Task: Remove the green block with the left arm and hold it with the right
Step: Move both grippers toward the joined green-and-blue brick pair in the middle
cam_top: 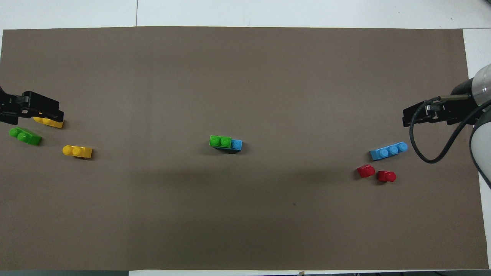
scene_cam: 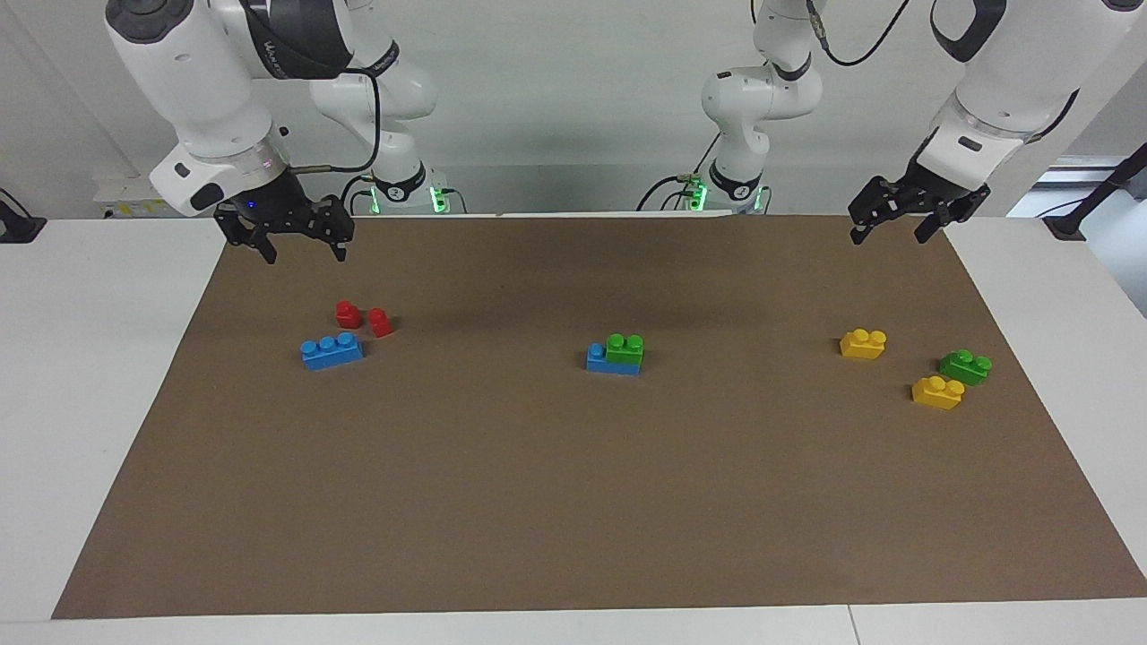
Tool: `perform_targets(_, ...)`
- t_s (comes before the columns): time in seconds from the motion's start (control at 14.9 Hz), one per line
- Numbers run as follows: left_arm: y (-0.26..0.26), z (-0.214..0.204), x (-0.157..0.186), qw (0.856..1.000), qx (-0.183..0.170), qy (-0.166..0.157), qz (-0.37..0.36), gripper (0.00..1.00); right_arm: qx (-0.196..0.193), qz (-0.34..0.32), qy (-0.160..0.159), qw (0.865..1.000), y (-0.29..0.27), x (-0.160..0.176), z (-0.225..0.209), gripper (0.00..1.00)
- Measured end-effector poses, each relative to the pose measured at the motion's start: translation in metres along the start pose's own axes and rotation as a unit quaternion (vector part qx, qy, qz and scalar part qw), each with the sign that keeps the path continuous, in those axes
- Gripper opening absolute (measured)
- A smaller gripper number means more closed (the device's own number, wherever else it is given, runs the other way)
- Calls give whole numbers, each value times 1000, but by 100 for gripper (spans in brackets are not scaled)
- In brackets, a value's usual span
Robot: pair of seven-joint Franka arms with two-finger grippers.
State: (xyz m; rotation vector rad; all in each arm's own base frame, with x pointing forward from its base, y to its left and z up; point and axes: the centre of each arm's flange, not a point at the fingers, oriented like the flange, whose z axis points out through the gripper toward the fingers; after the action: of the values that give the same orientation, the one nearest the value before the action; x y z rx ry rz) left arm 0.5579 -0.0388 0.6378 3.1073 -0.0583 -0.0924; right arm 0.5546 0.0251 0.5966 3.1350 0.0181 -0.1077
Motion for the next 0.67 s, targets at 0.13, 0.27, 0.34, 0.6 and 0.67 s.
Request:
perform_targets(0.13, 0, 0, 0, 1000, 0, 0, 0, 100, 0, 1, 0, 1000, 1, 0, 0, 100)
perform_targets(0.27, 0, 0, 0, 1000, 0, 0, 0, 100, 0, 1, 0, 1000, 1, 0, 0, 100)
perform_targets(0.34, 0, 0, 0, 1000, 0, 0, 0, 100, 0, 1, 0, 1000, 1, 0, 0, 100)
perform_targets(0.6, 0, 0, 0, 1000, 0, 0, 0, 100, 0, 2, 0, 1000, 2, 0, 0, 100)
perform_targets(0.67, 0, 0, 0, 1000, 0, 0, 0, 100, 0, 3, 1, 1000, 3, 0, 0, 100)
